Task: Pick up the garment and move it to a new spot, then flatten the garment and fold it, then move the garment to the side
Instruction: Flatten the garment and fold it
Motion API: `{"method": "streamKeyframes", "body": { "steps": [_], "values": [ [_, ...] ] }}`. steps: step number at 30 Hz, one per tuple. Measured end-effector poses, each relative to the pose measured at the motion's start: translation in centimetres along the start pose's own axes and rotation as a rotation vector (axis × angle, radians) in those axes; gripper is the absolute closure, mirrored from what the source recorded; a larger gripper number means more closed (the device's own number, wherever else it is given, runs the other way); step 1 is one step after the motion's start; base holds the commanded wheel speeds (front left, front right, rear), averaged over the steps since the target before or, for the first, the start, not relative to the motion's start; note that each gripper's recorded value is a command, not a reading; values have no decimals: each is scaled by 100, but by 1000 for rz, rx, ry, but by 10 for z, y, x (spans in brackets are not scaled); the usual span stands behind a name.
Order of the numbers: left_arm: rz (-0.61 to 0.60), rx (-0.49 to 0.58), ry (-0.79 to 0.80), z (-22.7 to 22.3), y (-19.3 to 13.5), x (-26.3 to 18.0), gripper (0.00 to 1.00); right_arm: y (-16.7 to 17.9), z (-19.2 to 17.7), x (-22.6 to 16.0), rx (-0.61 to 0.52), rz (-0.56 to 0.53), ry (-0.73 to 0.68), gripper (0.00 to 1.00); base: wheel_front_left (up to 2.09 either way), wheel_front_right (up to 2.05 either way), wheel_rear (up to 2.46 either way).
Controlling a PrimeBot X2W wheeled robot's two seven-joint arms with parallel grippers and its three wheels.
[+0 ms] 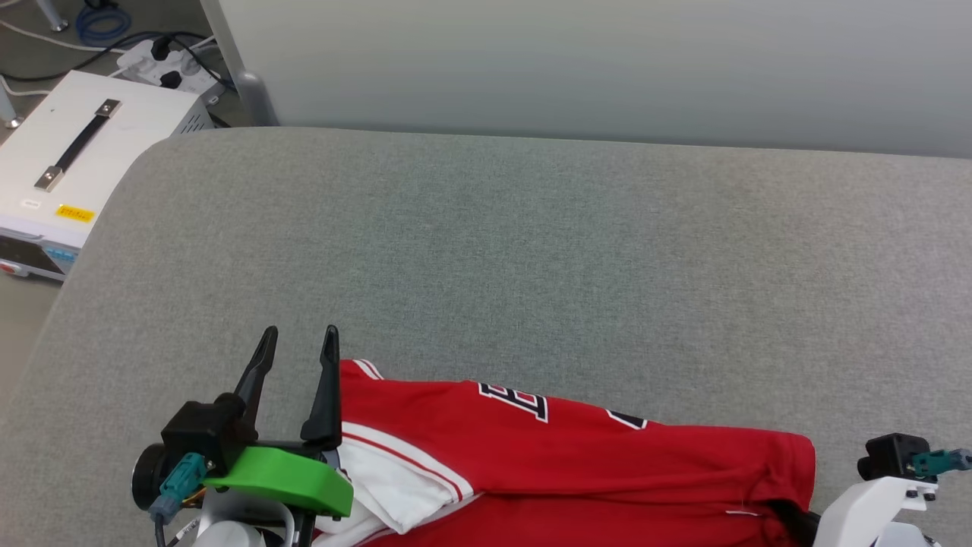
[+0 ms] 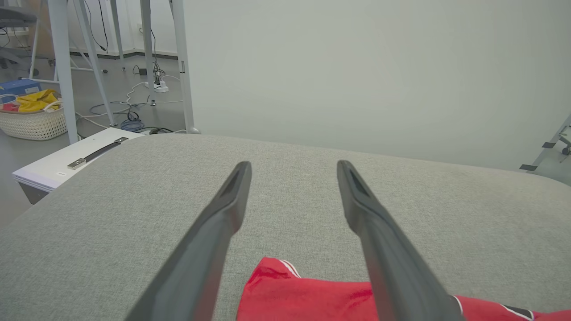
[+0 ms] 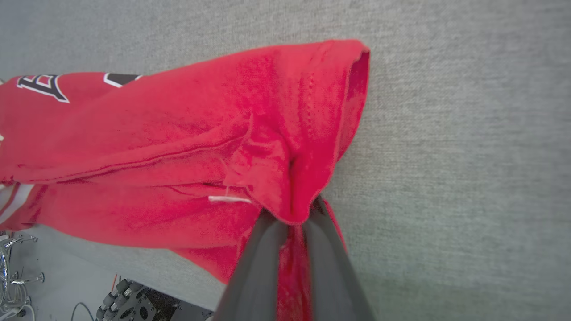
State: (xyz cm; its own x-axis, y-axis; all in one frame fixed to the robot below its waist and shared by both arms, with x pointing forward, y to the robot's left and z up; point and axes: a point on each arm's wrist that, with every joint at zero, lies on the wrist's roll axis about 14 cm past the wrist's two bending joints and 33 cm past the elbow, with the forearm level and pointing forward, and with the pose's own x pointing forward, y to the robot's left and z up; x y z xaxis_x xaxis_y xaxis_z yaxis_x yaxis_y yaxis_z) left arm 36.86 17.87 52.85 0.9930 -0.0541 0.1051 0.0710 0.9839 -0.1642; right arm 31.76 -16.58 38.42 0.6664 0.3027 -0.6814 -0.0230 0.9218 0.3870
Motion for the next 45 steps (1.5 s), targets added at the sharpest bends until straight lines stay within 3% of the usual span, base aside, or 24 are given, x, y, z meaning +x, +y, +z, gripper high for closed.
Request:
{"method": "streamKeyframes", "body": {
  "steps": [13, 18, 20, 26, 33, 45],
  "values": [
    [-43, 9, -28, 8, -14, 2, 0, -95, 37, -56, 86, -262, -137, 100, 0, 0, 0],
    [-54, 11, -20, 4, -18, 5, 0, -101, 43, -66, 105, -271, -136, 100, 0, 0, 0],
    [-55, 10, -15, 3, -18, 6, 0, -89, 44, -63, 151, -211, -143, 100, 0, 0, 0],
    [-57, 6, -10, 1, -20, 7, 0, -3, 40, -46, 294, 140, -86, 100, 0, 0, 0],
    [-51, 7, -4, -1, -18, 4, 0, 60, 33, -39, 409, 407, -6, 100, 0, 0, 0],
    [-14, 8, -16, 3, -6, 7, 0, 156, 25, -3, 436, 671, 129, 100, 0, 0, 0]
  ]
}}
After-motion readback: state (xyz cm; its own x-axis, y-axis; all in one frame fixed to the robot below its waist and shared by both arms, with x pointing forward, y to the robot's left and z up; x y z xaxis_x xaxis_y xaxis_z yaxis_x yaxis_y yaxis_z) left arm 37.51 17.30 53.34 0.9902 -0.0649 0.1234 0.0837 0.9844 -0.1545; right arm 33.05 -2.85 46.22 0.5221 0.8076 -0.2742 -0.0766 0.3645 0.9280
